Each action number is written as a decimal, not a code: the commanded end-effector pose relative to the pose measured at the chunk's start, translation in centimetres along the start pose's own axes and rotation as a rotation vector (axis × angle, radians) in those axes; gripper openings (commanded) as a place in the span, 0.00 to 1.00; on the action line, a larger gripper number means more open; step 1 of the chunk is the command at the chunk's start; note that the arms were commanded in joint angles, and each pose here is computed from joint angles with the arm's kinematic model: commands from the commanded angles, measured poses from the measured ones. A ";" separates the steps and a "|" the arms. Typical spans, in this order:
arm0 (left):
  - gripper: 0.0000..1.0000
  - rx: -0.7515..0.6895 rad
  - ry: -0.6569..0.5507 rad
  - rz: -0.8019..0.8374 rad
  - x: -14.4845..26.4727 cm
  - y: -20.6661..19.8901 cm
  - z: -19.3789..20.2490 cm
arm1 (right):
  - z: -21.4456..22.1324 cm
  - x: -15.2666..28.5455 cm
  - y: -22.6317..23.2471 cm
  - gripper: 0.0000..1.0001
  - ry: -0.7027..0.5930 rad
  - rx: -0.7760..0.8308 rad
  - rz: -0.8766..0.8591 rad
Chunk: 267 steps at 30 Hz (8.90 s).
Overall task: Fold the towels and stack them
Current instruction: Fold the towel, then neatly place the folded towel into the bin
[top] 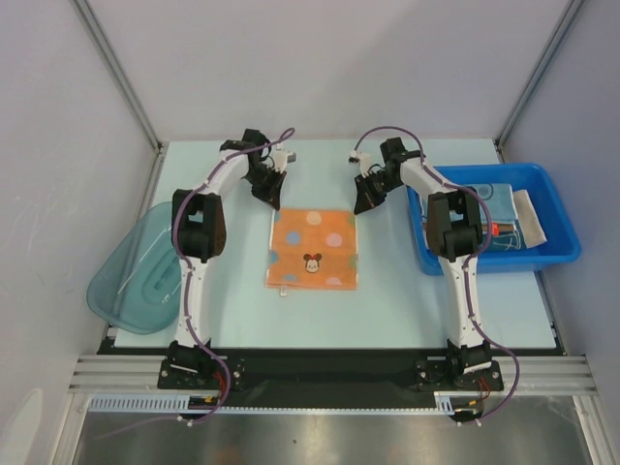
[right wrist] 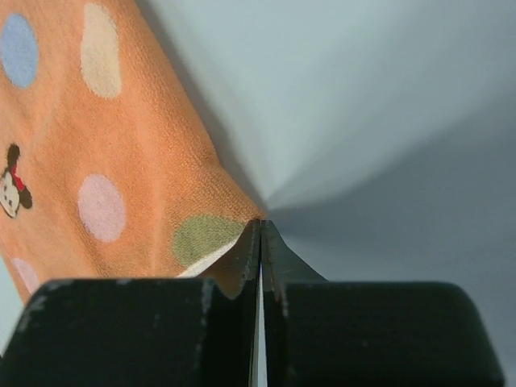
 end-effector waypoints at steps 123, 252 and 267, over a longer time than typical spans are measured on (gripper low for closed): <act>0.00 0.144 -0.044 -0.168 6.4 -8.5 16.2 | 5.9 3.6 21.0 0.00 0.032 0.035 0.197; 0.34 0.557 -0.227 -0.294 3.6 -10.7 21.1 | 10.2 -2.4 21.2 0.41 -0.062 -0.604 0.616; 0.47 0.524 -0.344 -0.356 9.3 -10.7 17.9 | 5.9 2.6 20.6 0.00 -0.083 -0.395 0.617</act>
Point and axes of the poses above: each gripper's point midway between its finger pads, its own x axis back along the fingers, its own y axis along the line the jaws close on, z = x × y, the point moved 6 cm from there along x, back along the fingers, and after that the axes turned 9 degrees about x, right-handed, at the moved point
